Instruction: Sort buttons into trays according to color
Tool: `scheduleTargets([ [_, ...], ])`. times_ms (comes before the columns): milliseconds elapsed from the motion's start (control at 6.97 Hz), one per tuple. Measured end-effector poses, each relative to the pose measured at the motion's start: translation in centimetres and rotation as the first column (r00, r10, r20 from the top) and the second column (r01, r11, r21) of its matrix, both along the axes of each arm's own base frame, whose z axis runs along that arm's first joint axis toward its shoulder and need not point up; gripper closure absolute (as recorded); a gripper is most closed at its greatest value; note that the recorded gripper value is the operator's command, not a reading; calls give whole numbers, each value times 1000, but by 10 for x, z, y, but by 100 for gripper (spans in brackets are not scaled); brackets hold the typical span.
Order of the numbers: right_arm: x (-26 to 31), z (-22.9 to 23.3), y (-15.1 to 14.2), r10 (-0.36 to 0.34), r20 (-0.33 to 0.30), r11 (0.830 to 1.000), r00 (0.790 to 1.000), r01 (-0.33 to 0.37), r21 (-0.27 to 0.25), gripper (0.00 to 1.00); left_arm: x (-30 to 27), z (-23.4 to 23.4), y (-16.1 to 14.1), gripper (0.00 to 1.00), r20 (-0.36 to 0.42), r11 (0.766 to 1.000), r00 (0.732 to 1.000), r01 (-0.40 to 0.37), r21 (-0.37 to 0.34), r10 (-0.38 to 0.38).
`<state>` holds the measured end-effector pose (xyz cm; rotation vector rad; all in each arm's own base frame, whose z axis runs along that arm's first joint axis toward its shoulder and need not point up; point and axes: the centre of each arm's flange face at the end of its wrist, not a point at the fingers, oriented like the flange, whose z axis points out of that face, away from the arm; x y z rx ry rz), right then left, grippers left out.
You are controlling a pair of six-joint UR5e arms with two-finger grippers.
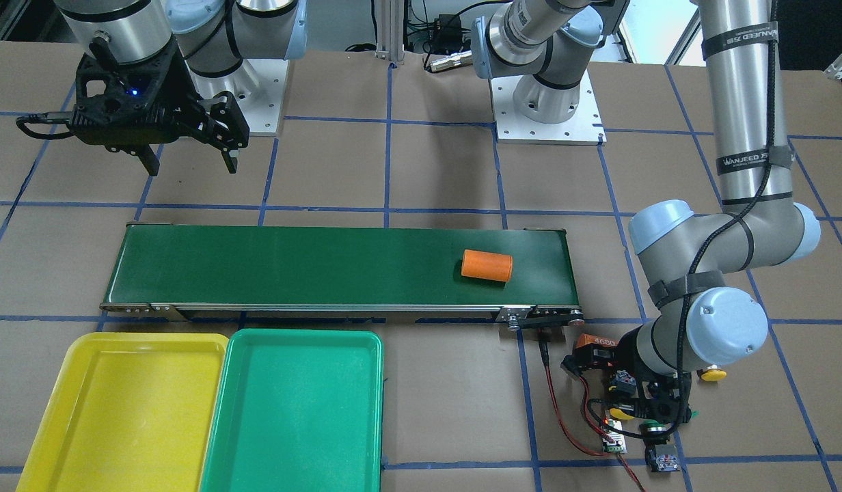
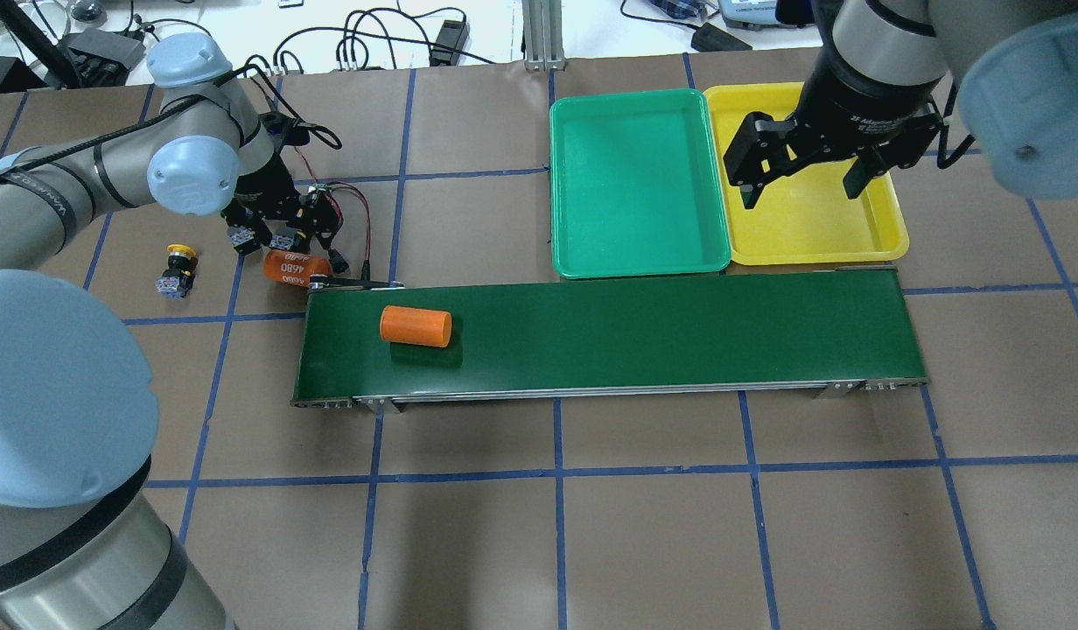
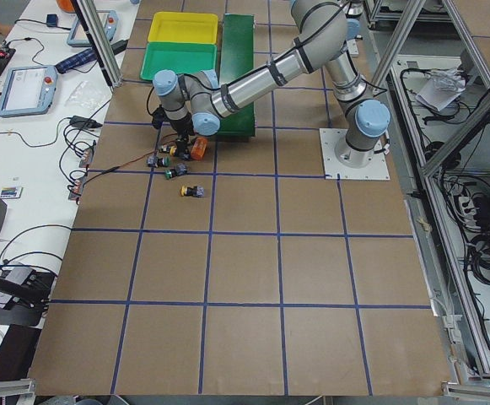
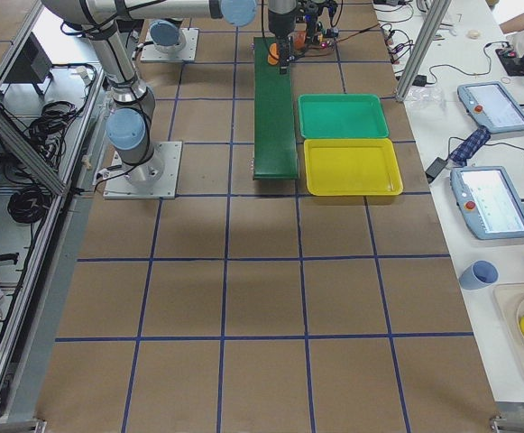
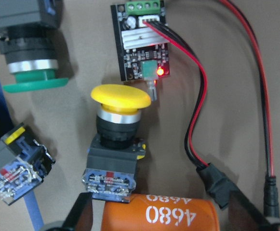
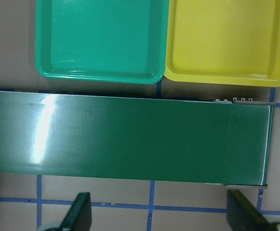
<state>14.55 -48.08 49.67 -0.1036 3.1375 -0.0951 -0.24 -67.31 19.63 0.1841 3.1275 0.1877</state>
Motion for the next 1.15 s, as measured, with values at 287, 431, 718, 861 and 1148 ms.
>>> scheduleTargets([
  [287, 0, 0, 0, 0, 0, 1000, 1000, 0, 0, 0, 2, -4, 1, 0, 10, 1000, 1000, 2, 12, -2],
  [431, 0, 0, 0, 0, 0, 1000, 1000, 0, -1, 0, 2, -7, 3, 0, 9, 1000, 1000, 2, 21, -2],
  [718, 0, 0, 0, 1, 0, 1000, 1000, -1, 0, 0, 0, -11, 6, 0, 6, 999, 1000, 3, 34, -3],
  [861, 0, 0, 0, 1, 0, 1000, 1000, -1, 0, 0, -1, -13, 8, 0, 4, 999, 1000, 3, 41, -4],
  [1148, 0, 0, 0, 1, 0, 1000, 1000, -1, 0, 0, -1, -15, 11, 0, 1, 998, 1000, 4, 57, -4],
])
